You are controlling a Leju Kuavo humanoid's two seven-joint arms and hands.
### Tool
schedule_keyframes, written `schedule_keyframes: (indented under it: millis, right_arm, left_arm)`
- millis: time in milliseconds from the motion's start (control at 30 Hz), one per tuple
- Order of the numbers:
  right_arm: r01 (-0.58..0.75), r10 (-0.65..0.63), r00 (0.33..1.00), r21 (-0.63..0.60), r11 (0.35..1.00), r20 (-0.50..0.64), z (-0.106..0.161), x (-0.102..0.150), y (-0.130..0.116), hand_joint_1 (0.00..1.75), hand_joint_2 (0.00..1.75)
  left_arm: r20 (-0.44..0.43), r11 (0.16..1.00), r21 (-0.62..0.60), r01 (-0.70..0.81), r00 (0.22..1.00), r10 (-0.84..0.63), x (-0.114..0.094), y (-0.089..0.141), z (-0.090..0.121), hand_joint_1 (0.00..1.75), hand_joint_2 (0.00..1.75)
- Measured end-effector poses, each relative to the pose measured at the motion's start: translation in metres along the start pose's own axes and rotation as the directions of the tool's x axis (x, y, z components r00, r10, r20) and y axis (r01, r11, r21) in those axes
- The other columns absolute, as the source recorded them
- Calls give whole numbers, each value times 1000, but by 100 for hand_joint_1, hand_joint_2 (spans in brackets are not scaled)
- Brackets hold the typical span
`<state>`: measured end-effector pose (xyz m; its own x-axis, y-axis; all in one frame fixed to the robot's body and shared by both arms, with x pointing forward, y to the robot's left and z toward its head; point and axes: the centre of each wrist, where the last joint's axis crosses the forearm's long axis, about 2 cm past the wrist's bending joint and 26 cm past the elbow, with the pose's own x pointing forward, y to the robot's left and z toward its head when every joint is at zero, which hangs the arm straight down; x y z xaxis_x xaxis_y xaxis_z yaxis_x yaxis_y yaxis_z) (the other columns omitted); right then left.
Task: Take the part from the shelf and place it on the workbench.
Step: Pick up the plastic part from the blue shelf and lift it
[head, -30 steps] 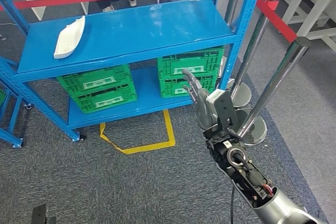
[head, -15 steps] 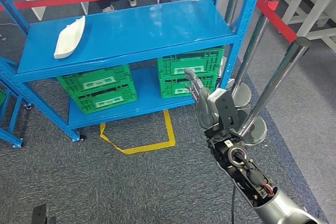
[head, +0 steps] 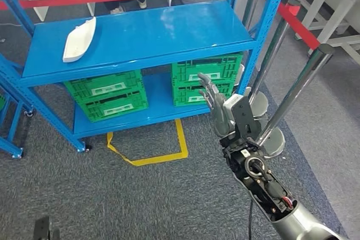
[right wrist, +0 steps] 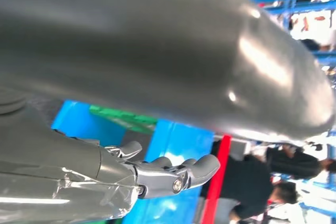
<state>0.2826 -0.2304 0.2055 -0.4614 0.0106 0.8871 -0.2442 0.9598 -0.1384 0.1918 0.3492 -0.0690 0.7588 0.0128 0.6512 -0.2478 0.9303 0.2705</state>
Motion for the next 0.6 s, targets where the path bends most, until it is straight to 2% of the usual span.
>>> schedule_keyframes:
  millis: [600]
  right_arm:
    - [-19, 19, 1000, 21, 1000, -13, 2, -5, -2, 0, 0]
  left_arm:
    - [-10, 1000, -6, -28, 1000, 28, -1, -1, 1, 0, 0]
